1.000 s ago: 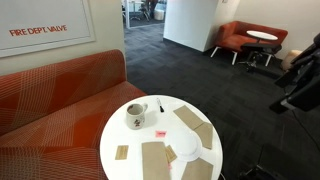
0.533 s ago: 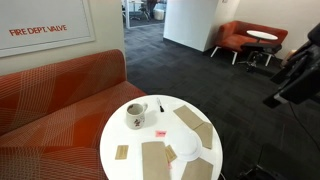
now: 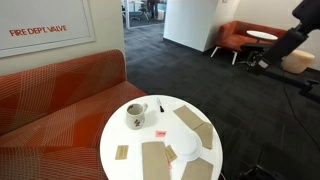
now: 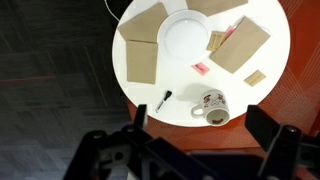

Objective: Pick up the marker and put it in the cup

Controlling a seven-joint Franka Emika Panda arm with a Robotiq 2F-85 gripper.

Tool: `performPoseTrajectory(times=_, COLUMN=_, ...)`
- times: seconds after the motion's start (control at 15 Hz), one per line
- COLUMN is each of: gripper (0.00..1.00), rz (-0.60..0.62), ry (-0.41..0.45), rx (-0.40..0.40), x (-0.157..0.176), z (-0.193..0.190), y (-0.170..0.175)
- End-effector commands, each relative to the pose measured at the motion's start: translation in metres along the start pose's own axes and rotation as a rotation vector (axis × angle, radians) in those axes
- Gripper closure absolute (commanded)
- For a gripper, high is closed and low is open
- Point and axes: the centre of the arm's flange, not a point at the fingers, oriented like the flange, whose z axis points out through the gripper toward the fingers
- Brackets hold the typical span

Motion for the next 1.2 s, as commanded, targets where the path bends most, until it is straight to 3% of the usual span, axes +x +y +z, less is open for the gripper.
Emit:
performPoseTrajectory(times=0.0, gripper=0.0, rz=0.099, ry=0.013, rx=-0.016, x=0.053, z=0.017, y=0.027)
performPoseTrajectory(times=0.47, gripper=0.0, rz=0.145, ry=-0.051, rx=-0.056, x=0.121, z=0.07, y=0.062)
performPoseTrajectory(times=1.13, gripper=0.0, rz=0.238, ry=-0.103, rx=-0.057, x=0.197, z=0.192, y=0.041)
